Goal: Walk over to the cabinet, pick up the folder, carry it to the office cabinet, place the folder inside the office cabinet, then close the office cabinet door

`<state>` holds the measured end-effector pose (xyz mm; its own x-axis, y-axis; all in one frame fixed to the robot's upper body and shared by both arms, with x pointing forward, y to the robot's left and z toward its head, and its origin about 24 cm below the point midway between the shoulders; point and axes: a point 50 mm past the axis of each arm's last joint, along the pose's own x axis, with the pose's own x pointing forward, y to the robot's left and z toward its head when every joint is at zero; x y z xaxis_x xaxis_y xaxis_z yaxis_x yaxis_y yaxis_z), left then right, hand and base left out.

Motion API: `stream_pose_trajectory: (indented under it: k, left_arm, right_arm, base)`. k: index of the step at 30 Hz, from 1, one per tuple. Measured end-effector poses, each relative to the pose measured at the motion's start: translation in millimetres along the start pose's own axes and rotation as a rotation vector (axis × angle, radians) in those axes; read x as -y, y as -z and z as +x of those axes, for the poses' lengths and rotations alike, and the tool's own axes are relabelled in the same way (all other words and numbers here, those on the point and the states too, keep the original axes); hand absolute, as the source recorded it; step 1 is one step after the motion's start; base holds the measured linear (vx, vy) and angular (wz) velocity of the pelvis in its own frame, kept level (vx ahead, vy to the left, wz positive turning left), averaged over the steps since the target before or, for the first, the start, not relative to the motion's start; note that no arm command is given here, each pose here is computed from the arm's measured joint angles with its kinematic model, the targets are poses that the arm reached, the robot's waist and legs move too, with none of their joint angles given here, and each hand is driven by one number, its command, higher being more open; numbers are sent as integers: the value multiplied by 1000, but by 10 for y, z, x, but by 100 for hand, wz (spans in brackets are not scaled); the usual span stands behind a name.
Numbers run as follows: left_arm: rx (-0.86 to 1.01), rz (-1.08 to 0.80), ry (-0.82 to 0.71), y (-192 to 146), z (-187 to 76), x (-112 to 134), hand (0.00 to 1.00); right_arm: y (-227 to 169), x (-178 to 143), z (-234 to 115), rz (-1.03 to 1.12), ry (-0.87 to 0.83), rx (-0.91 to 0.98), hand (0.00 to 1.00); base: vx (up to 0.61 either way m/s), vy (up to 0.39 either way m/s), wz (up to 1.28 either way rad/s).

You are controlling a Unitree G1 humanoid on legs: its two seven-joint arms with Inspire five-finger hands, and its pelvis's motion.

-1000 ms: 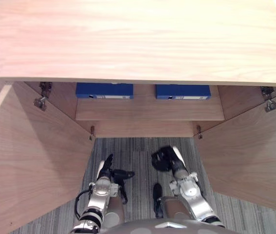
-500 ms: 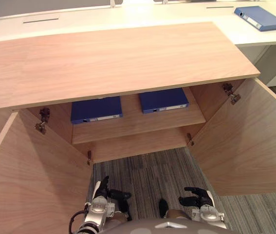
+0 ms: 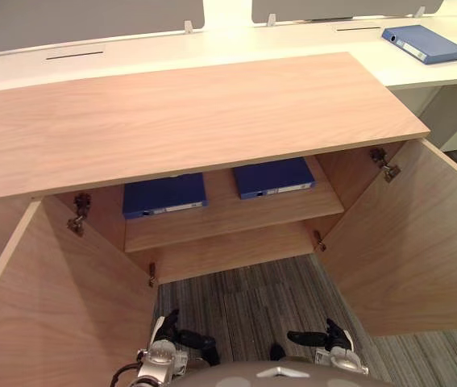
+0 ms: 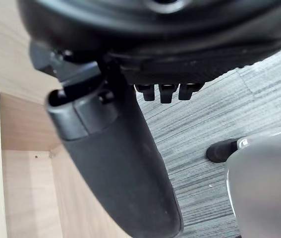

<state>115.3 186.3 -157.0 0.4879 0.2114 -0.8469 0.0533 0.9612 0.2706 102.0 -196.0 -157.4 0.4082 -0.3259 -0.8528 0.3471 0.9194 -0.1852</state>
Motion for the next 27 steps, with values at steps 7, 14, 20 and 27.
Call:
stream_pose_trajectory:
  k: [7, 14, 20, 27]
  left_arm:
    - [24, 3, -1, -91, 20, -7, 100]
    - [45, -8, -8, -140, 22, -26, 100]
    - [67, -86, -14, -210, 11, 18, 100]
    - [111, -139, 22, -348, -21, 204, 100]
  right_arm:
    - [38, 193, 6, 230, 100, -29, 100]
    - [-170, 706, -127, 524, 323, 153, 100]
    - [-616, 940, -314, 615, 425, 392, 100]
    - [-1121, 1208, -562, 730, 530, 640, 100]
  base:
    - [31, -8, -26]
    - [7, -14, -35]
    - [5, -42, -48]
    - [-4, -62, -17]
